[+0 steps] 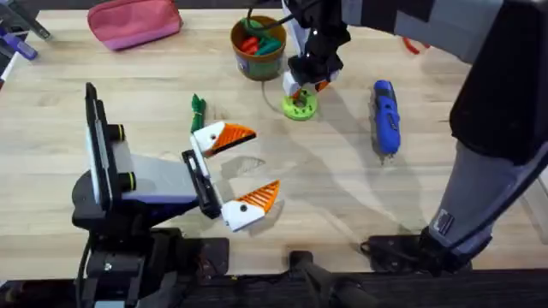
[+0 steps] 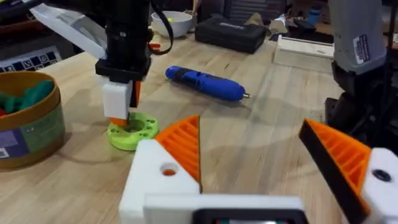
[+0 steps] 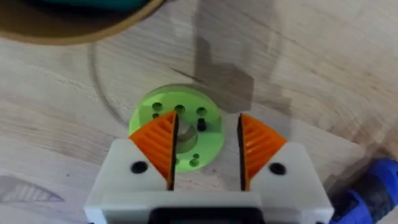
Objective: Pick up the gripper from the table and insert it into the empty holder that is missing its gripper. Then pick up a screw, insert it into the mounting hole, and use the screwdriver to tighten it. Finally, clean up the table by picking up the vegetable and placing it into the bucket.
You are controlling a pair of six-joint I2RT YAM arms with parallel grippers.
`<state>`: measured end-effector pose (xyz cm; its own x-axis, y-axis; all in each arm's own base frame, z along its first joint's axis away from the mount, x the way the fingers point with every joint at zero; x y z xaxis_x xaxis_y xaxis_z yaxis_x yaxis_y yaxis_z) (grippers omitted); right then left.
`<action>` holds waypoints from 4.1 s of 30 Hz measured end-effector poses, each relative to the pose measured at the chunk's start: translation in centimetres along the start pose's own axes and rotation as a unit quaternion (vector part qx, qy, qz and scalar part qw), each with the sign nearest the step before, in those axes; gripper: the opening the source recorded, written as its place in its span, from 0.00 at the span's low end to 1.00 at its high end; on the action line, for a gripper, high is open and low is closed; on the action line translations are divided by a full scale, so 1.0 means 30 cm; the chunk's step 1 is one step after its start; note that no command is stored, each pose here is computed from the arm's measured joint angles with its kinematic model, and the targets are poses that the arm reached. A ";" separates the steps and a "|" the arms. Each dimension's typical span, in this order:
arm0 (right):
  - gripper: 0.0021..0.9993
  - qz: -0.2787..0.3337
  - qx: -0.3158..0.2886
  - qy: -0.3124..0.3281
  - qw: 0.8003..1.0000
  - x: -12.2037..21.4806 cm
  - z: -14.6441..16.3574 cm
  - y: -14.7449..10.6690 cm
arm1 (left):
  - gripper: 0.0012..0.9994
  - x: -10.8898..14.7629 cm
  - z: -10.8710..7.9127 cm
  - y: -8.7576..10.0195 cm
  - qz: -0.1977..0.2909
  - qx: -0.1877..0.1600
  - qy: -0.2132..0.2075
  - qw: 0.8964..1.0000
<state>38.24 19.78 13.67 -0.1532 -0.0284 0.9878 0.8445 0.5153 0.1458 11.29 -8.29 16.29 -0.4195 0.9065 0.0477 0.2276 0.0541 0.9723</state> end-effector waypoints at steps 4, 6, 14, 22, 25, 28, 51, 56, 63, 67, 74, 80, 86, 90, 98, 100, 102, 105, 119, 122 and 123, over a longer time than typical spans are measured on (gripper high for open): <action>0.46 0.000 0.000 0.005 1.000 0.000 0.003 0.000 | 0.99 0.000 0.000 0.000 0.000 0.000 0.000 1.000; 0.43 0.000 0.000 0.008 1.000 0.000 0.005 0.000 | 0.99 0.000 0.000 0.000 0.000 0.000 0.000 1.000; 0.27 0.002 0.000 0.011 1.000 0.000 0.007 -0.003 | 0.99 0.000 0.000 0.000 0.000 0.000 0.000 1.000; 0.13 0.003 -0.001 0.008 1.000 0.001 0.000 -0.003 | 0.99 0.000 0.000 0.000 0.000 0.000 0.000 1.000; 0.09 0.003 -0.002 0.008 1.000 0.002 -0.001 -0.003 | 0.99 0.000 0.000 0.000 0.000 0.000 0.000 1.000; 0.09 0.002 -0.002 0.008 1.000 0.002 -0.001 -0.002 | 0.99 0.000 0.000 0.000 0.000 0.000 0.000 1.000; 0.08 -0.004 0.002 0.010 1.000 0.013 -0.001 0.008 | 0.99 0.000 0.000 0.000 0.000 0.000 0.000 1.000; 0.09 -0.007 0.006 0.009 1.000 0.013 -0.001 0.011 | 0.99 0.000 0.000 0.000 0.000 0.000 0.000 1.000; 0.09 -0.013 0.006 0.009 1.000 0.013 -0.002 0.018 | 0.99 0.000 0.000 0.000 0.000 0.000 0.000 1.000; 0.09 -0.013 0.006 0.009 1.000 0.014 -0.002 0.018 | 0.99 0.000 0.000 0.000 0.000 0.000 0.000 1.000; 0.06 -0.012 0.006 0.009 1.000 0.013 -0.001 0.017 | 0.99 0.000 0.000 0.000 0.000 0.000 0.000 1.000; 0.01 -0.012 0.006 0.009 1.000 0.013 -0.001 0.017 | 0.99 0.000 0.000 0.000 0.000 0.000 0.000 1.000; 0.00 -0.011 0.006 0.009 1.000 0.014 0.000 0.016 | 0.99 0.000 0.000 0.000 0.000 0.000 0.000 1.000; 0.00 -0.011 0.006 0.009 1.000 0.014 0.000 0.015 | 0.99 0.000 0.000 0.000 0.000 0.000 0.000 1.000; 0.00 -0.011 0.006 0.009 1.000 0.018 0.000 0.017 | 0.99 0.000 0.000 0.000 0.000 0.000 0.000 1.000; 0.00 -0.014 0.006 0.009 1.000 0.025 -0.001 0.022 | 0.99 0.000 0.000 0.000 0.000 0.000 0.000 1.000; 0.00 -0.018 0.006 0.009 1.000 0.032 -0.001 0.029 | 0.99 0.000 0.000 0.000 0.000 0.000 0.000 1.000; 0.00 -0.019 0.006 0.009 1.000 0.042 -0.002 0.033 | 0.99 0.000 0.000 0.000 0.000 0.000 0.000 1.000; 0.00 0.000 0.009 0.006 1.000 0.104 -0.007 0.024 | 0.99 0.000 0.000 0.000 0.000 0.000 0.000 1.000; 0.00 -0.012 0.008 0.005 1.000 0.133 -0.009 0.042 | 0.99 0.000 0.000 0.000 0.000 0.000 0.000 1.000; 0.00 -0.016 0.008 0.005 1.000 0.142 -0.010 0.048 | 0.99 0.000 0.000 0.000 0.000 0.000 0.000 1.000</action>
<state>38.96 20.14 18.10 -0.1755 -0.0535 0.9830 0.8307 0.5279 0.1770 11.29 -8.29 16.29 -0.4195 0.9065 0.0476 0.2273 0.0541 0.9723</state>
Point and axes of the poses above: each hand's point on the last joint's axis, 136 mm out from that joint toward the fingers, its own x axis back along the fingers, its own z axis along the line the jaws close on, y = z × x, the point moved 8 cm from there along x, back along the fingers, and after that the axes turned 9 degrees about x, right-handed, at the moved point
